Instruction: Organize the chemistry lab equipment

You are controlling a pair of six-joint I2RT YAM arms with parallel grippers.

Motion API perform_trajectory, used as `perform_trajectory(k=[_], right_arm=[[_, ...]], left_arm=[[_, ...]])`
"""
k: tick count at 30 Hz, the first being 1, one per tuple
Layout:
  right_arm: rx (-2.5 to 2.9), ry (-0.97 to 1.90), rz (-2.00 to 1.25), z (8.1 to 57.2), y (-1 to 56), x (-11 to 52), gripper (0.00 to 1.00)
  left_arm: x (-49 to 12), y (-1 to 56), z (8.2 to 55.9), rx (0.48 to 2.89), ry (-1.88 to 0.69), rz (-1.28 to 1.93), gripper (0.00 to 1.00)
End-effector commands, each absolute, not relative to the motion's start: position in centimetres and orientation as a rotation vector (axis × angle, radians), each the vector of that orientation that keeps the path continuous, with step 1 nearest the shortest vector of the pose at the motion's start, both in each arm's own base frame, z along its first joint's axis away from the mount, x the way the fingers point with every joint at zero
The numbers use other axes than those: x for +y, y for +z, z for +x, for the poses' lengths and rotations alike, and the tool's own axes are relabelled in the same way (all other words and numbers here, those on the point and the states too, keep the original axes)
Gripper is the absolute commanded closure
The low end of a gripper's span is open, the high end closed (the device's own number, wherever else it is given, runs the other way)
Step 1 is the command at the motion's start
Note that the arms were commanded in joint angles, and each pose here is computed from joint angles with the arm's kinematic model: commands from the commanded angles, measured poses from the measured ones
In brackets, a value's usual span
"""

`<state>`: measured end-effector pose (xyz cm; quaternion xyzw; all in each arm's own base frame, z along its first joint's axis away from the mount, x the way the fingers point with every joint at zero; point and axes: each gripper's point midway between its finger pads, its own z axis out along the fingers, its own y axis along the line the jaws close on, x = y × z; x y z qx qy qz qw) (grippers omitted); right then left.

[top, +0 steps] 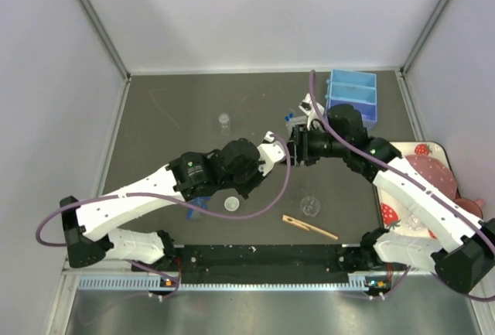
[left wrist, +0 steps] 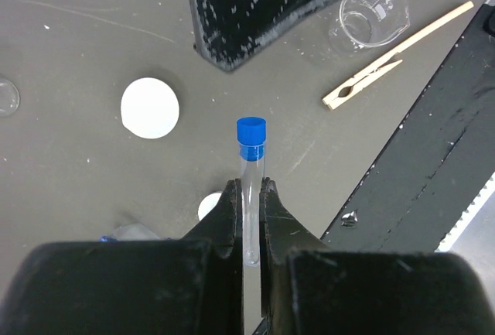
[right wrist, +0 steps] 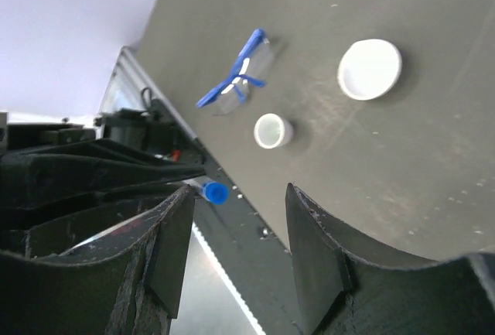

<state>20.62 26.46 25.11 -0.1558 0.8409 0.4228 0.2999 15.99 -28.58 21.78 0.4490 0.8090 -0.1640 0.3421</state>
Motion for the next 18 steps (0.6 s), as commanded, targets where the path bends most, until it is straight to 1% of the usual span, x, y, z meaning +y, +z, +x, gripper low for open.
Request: perform_trajectory(k=[1, 12, 18], right_arm=[[2.150, 1.370, -0.507, 18.5, 27.7, 29.1, 0.49], [2.201, 1.437, -0.549, 17.0, 26.5, 30.6, 0.54], [2.209, 1.436, -0.550, 16.8, 26.1, 30.5, 0.54]], left_arm=[[-29.7, 24.4, 16.2, 1.965, -0.510, 1.158, 1.00], [-29.6, 25.8, 17.2, 1.894, -0.473, 1.139, 1.00], [-29.3, 26.4, 17.5, 1.880, -0.457, 1.116, 1.00]])
